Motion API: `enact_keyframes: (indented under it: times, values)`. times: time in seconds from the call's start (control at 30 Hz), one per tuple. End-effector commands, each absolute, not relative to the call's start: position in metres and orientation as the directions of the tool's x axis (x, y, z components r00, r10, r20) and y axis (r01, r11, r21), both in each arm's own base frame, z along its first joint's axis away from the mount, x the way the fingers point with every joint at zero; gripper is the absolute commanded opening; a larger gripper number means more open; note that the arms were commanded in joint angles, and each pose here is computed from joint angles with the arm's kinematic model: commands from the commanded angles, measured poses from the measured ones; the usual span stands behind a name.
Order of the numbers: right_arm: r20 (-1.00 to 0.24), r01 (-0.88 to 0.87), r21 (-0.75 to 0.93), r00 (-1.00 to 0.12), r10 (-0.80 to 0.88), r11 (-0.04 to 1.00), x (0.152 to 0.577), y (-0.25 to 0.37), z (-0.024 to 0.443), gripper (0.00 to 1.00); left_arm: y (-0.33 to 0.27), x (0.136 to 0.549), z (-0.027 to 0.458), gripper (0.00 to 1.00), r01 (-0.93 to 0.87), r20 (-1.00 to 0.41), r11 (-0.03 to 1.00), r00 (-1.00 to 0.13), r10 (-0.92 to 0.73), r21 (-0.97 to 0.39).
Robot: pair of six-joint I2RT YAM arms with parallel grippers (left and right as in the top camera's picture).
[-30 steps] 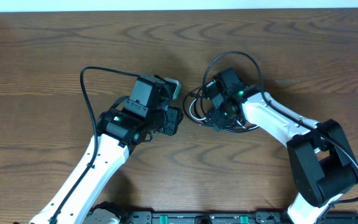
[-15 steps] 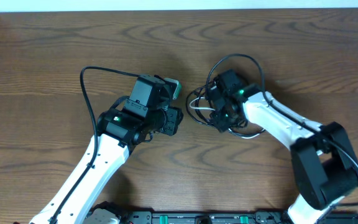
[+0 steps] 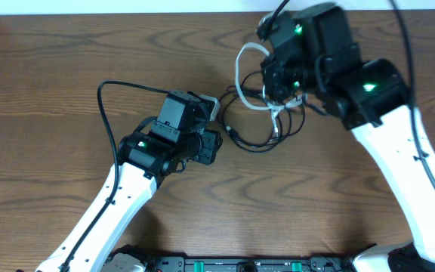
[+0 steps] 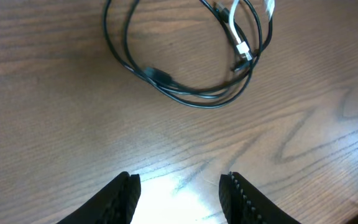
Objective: Untangle cables
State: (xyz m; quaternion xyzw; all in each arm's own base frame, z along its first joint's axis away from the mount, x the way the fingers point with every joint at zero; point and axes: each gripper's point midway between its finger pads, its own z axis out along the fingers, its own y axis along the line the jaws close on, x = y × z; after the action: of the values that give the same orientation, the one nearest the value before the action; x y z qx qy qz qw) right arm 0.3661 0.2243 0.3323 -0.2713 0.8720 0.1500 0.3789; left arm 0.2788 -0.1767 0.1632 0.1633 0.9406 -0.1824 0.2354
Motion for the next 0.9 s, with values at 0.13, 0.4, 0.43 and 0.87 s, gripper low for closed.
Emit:
enact_keyframes:
  times: [0.13,0.4,0.43,0.87]
  values:
    - [-0.877,-0.584,0.002,-0.392,-0.28,0.812,0.363,0.218,0.427,0.01,-0.184,0.28,0.17,0.47,0.421,-0.524,0.859,-0.821,0.226,-0.29]
    - [-0.877,-0.588,0.003,-0.39,-0.28,0.809,0.361,0.219,0.43,0.01,-0.236,0.283,0.216,0.47,0.735,-0.74,0.598,-0.588,0.328,-0.319]
    - [-0.878,-0.588,0.003,-0.389,-0.279,0.809,0.36,0.218,0.43,0.01,-0.238,0.286,0.219,0.47,0.761,-0.763,0.583,-0.548,0.342,-0.285]
    - [-0.856,-0.59,0.001,-0.418,-0.304,0.807,0.346,0.21,0.425,0.01,-0.265,0.342,0.188,0.54,0.87,-0.848,0.489,-0.299,0.438,-0.055]
